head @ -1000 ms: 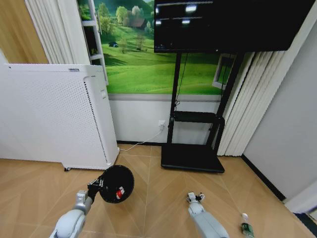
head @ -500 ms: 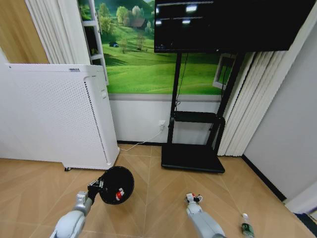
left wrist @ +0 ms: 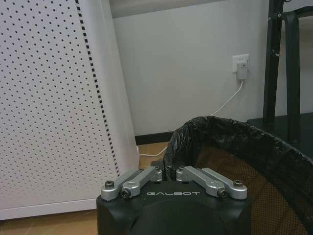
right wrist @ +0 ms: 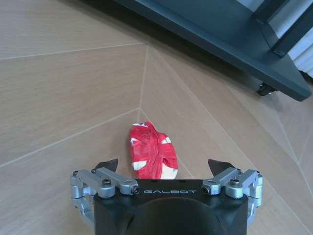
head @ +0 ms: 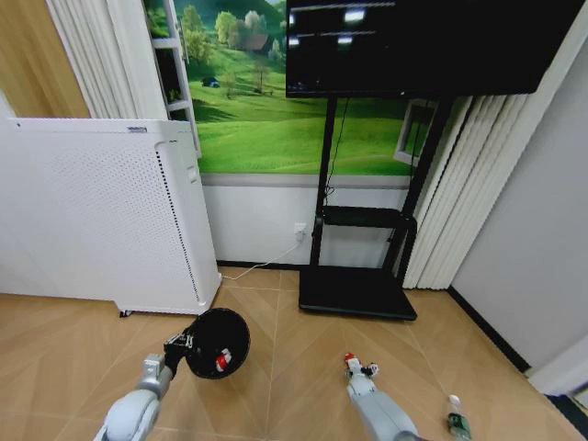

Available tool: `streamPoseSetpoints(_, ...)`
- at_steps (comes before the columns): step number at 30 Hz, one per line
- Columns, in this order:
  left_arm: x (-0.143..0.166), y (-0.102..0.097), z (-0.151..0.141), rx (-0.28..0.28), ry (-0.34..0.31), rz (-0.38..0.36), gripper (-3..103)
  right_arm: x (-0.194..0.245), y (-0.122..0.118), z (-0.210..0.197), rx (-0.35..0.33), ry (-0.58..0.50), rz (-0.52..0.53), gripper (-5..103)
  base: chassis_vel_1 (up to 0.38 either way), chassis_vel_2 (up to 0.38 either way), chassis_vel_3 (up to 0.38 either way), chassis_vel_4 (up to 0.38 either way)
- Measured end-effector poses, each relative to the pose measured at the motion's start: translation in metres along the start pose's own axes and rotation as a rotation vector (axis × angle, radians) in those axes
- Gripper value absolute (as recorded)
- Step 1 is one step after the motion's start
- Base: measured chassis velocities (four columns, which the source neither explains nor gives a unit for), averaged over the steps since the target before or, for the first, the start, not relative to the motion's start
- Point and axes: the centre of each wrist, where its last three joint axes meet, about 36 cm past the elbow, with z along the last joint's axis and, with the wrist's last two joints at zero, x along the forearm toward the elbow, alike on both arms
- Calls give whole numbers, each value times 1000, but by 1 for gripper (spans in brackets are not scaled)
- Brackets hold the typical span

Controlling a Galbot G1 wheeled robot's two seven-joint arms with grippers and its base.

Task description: Pick up the trash bin and place the garbage on the floor into it.

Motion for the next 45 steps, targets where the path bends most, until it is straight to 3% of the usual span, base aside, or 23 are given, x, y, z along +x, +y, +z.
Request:
streamPoseSetpoints(4,0,0,1,1,1,-1,7,4,6,9,30,17,-42,100,0,0,0,0)
streamPoseSetpoints(10,-1,2,2,2,4,-6,7,4,7,16,16,40,-66,100,-2,8,5,-9)
streamPoseSetpoints(29,1,-3,8,3,11,-1,7,-3,-5,17,38,72,1,100,-43,41,39,-44)
streamPoseSetpoints(45,5,0,1,-1,-9,-2,7,1,4,10,28,41,0,100,0,0,0,0)
